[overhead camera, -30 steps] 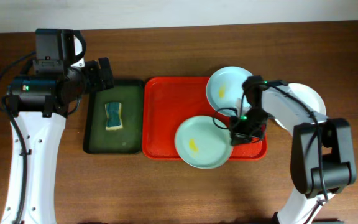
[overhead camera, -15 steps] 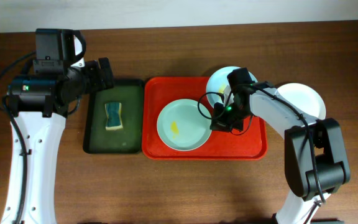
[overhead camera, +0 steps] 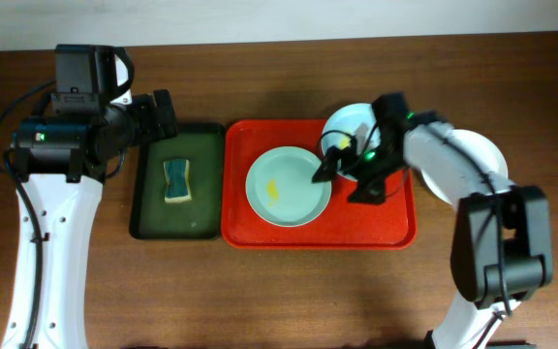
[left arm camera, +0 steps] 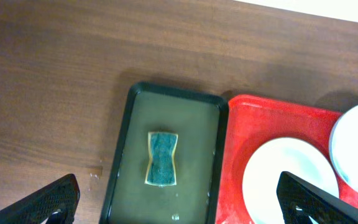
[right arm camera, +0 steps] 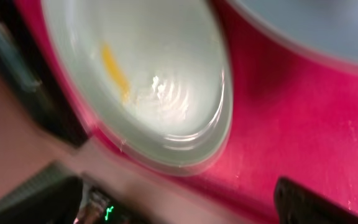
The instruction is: Clean dirty plates on tray and stack at the side
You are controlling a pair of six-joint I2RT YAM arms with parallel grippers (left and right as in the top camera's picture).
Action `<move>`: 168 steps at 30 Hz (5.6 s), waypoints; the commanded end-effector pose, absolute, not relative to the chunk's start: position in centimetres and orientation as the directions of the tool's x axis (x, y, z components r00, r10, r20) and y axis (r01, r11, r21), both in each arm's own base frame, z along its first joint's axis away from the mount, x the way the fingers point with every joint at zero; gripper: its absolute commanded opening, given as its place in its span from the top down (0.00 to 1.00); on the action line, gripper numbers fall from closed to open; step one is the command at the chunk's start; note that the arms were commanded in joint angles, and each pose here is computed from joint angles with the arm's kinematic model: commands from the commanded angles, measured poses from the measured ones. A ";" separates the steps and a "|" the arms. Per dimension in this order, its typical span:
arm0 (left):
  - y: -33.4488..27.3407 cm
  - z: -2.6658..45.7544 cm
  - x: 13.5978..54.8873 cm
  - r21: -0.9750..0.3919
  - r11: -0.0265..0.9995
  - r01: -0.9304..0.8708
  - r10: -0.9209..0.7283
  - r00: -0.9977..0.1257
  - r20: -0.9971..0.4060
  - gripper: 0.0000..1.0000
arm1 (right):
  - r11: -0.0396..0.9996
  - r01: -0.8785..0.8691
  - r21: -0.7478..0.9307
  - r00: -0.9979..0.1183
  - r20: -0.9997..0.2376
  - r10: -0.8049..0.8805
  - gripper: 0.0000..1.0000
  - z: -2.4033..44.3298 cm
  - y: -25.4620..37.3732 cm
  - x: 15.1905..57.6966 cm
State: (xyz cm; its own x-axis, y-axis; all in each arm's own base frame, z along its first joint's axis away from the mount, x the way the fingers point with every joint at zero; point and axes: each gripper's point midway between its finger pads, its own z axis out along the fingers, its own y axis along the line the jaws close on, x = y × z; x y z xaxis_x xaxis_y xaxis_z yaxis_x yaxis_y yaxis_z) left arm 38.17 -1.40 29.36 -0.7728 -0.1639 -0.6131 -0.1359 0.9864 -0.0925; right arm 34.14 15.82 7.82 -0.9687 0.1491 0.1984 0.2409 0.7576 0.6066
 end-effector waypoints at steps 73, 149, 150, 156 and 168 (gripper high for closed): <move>-1.3 29.6 38.2 -0.107 0.983 -0.148 -0.183 -0.765 -0.617 0.01 | 0.996 -0.039 0.081 -0.986 -0.163 -0.025 0.96 2.2 16.7 34.9; -2.3 15.8 39.4 -0.018 0.999 -0.040 -0.044 -0.844 -0.534 1.00 | 0.998 -0.024 -0.056 -0.988 -0.152 -0.032 0.69 1.8 14.2 34.2; -2.3 15.7 39.4 -0.018 0.999 -0.040 -0.044 -0.844 -0.535 1.00 | 0.999 -0.012 -0.053 -0.988 -0.155 -0.020 0.72 1.8 14.2 34.3; -2.3 15.8 39.4 -0.018 0.999 -0.041 -0.044 -0.843 -0.536 1.00 | 0.999 -0.009 -0.053 -0.988 -0.155 -0.017 0.96 1.8 14.2 34.3; -2.3 15.8 39.4 -0.019 0.999 -0.040 -0.044 -0.843 -0.536 1.00 | 0.997 0.078 -0.016 -0.989 -0.129 0.075 0.96 1.9 14.6 33.7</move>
